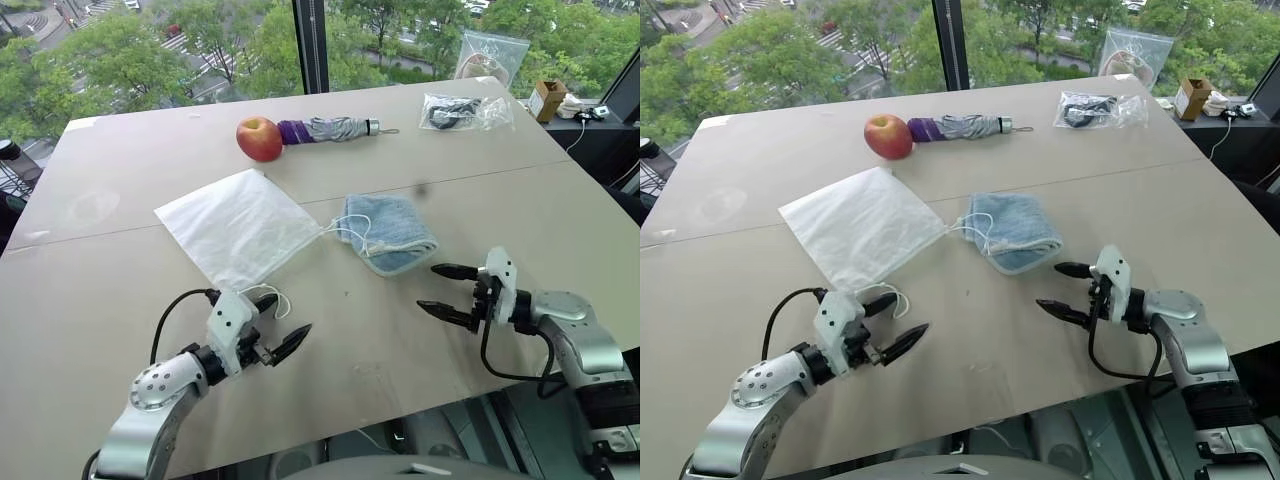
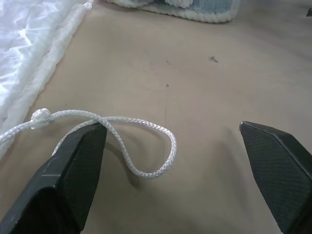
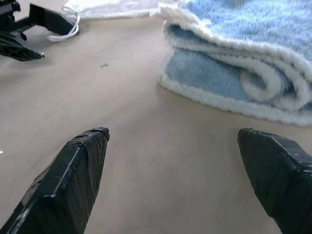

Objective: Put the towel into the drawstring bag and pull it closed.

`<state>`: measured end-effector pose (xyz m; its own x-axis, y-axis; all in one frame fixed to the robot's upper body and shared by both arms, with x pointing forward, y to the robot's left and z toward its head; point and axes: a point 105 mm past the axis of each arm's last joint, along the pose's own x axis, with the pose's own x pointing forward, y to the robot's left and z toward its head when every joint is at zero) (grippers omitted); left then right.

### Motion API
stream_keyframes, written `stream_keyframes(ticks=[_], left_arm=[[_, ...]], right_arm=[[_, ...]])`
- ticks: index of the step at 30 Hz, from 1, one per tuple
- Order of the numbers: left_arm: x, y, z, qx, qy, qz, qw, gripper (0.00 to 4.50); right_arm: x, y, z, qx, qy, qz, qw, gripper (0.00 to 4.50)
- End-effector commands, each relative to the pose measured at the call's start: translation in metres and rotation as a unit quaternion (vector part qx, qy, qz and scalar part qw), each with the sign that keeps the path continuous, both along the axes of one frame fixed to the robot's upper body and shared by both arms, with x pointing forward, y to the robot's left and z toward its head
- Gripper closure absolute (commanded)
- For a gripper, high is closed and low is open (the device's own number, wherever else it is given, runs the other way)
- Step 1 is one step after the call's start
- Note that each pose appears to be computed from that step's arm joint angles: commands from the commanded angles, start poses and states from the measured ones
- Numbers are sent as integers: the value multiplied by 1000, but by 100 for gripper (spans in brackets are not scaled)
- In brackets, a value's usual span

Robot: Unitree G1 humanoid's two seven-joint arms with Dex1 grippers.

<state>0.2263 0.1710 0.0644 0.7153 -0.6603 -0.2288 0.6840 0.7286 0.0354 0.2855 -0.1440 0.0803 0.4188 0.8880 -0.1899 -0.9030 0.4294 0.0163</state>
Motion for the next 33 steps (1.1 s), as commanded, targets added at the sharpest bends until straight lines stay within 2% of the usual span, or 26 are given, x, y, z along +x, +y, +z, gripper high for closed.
stream_keyframes(ticks=[1,5,9,13,16,18,22,25,29,33], left_arm=[[2,-2,16,-22,-39,3,999,4],[11,0,30,1,-101,24,995,4],[24,7,43,81,-198,82,973,4],[23,10,61,146,-302,168,927,4],[15,25,81,172,-358,239,886,4],[8,33,88,180,-371,266,871,4],[-14,35,79,196,-349,254,880,4],[-15,51,69,197,-315,275,887,4],[9,41,68,181,-312,251,898,4],[36,19,50,165,-279,188,927,4]], right_arm=[[-2,3,18,15,-20,19,1000,0],[-6,10,19,21,-18,30,999,0],[-13,17,22,33,-16,40,999,0],[-23,25,28,46,-16,51,997,0],[-26,27,33,50,-18,52,997,0],[-28,28,33,51,-17,51,997,0],[-29,27,30,47,-14,49,998,0],[-29,27,30,48,-13,46,998,0],[-28,30,28,50,-12,47,998,0],[-26,32,29,50,-15,44,998,0]])
